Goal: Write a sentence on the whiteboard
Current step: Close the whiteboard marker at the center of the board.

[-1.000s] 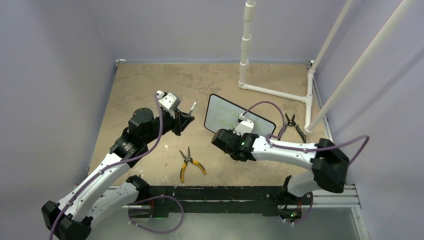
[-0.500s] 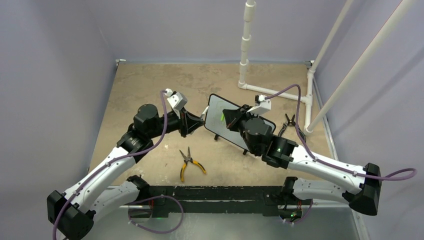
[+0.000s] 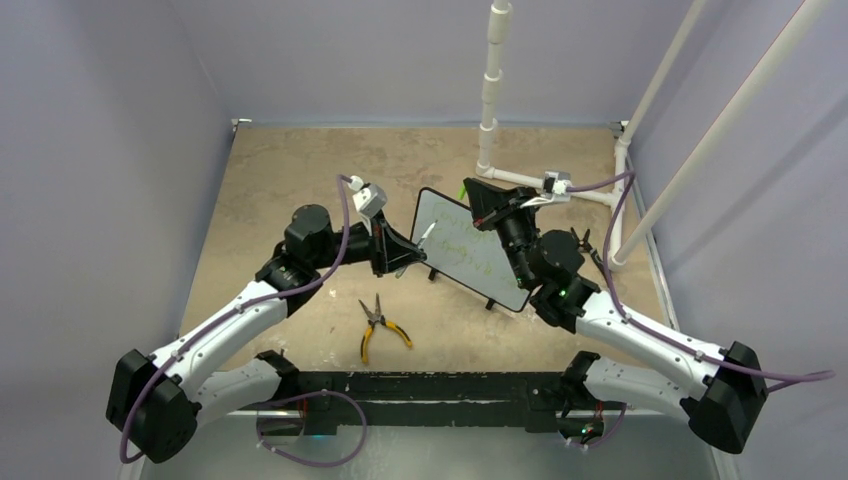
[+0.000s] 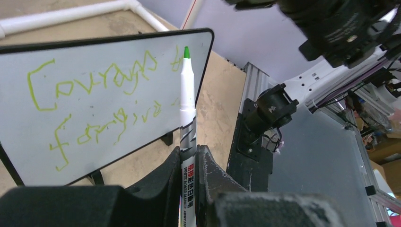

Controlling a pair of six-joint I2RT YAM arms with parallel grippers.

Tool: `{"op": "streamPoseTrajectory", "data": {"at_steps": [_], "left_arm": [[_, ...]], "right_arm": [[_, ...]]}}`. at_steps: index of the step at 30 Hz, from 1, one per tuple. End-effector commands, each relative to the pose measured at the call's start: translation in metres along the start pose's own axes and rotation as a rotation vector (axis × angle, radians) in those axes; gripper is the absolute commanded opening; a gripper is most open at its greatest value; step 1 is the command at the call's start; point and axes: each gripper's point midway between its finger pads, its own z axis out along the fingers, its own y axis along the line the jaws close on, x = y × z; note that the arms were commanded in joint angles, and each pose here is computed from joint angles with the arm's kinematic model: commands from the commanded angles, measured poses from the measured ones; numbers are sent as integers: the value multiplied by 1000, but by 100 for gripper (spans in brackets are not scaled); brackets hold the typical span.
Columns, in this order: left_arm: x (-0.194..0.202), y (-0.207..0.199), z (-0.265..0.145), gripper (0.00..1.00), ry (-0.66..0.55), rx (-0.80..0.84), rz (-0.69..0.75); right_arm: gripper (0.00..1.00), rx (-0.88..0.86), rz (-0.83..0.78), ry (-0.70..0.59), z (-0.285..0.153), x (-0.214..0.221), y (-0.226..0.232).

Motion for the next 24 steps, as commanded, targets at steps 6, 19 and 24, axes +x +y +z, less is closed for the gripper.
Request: {"op": "streamPoseTrajectory", "data": {"at_steps": [6, 19, 24], "left_arm": [[-6, -2, 8, 0, 3, 48, -33], [-29, -7, 1, 0, -107, 64, -51], [-30, -7, 1, 0, -115, 62, -52]], "right_arm": [[0, -309, -10, -72, -11, -21, 58], [0, -326, -10, -16, -8, -1, 57], [0, -331, 16, -10, -8, 2, 58]]}}
